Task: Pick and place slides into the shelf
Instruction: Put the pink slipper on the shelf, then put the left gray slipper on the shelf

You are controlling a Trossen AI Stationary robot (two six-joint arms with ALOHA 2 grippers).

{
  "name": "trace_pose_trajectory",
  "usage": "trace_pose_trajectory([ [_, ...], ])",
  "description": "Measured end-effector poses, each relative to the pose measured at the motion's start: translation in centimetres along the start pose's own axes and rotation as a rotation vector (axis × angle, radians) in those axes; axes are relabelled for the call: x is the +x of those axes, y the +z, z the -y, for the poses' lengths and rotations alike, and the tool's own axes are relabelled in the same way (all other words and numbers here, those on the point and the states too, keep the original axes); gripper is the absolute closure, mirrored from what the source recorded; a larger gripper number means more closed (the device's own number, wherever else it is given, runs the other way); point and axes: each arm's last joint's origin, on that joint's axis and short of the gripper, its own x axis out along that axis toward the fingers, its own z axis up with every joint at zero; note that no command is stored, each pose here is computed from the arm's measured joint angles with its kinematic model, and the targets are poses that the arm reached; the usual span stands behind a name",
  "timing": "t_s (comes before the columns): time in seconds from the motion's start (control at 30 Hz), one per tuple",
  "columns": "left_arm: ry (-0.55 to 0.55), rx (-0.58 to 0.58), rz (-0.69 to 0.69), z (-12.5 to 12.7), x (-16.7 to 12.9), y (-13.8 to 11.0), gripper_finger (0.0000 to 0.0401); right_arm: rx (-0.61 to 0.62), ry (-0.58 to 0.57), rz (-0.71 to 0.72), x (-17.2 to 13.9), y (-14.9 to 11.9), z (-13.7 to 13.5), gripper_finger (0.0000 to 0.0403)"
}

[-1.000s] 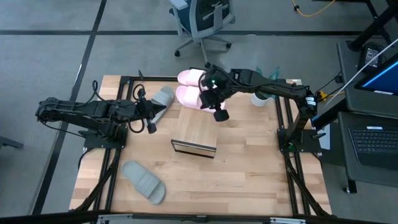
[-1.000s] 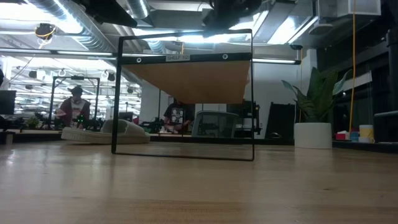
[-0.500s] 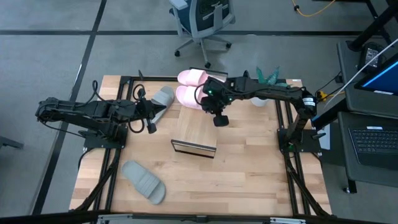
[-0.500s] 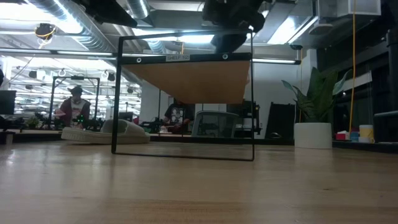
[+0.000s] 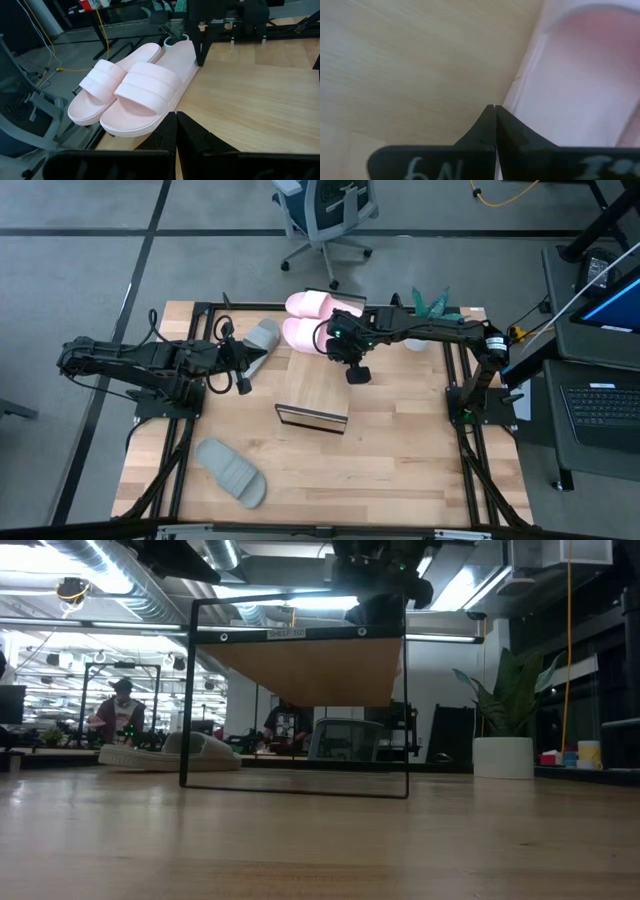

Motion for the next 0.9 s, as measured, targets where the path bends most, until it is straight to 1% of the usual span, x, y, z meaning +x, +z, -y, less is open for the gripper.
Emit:
trace_pose_trajectory([
  [0.17, 0.0, 0.0, 0.001, 0.0, 0.0, 0.0, 0.0401, 0.0, -0.002, -0.011, 0.0, -0.1, 0.1, 0.0403],
  [0.33, 0.0, -0.001, 0.0, 0.0, 0.0, 0.0, 0.0401, -0.001, -0.104, -0.018, 0.0, 0.1, 0.4, 0.0403],
  [0.6, 0.0, -0.001, 0.0, 0.0, 0.0, 0.0, 0.0401, -0.002, -0.111, -0.009, 0.0, 0.2, 0.5, 0.0403],
  [0.67, 0.0, -0.001, 0.001, 0.0, 0.0, 0.0, 0.0401, -0.003, -0.094, 0.0, 0.0, 0.2, 0.4, 0.0403],
  [0.8, -0.002, -0.001, 0.0, 0.0, 0.0, 0.0, 0.0401, -0.009, 0.005, 0.075, -0.6, 0.8, 0.3, 0.0403],
  [0.9, -0.01, -0.001, 0.001, 0.0, 0.0, 0.0, 0.0401, -0.013, 0.02, 0.134, -1.6, 1.5, 0.5, 0.0403],
])
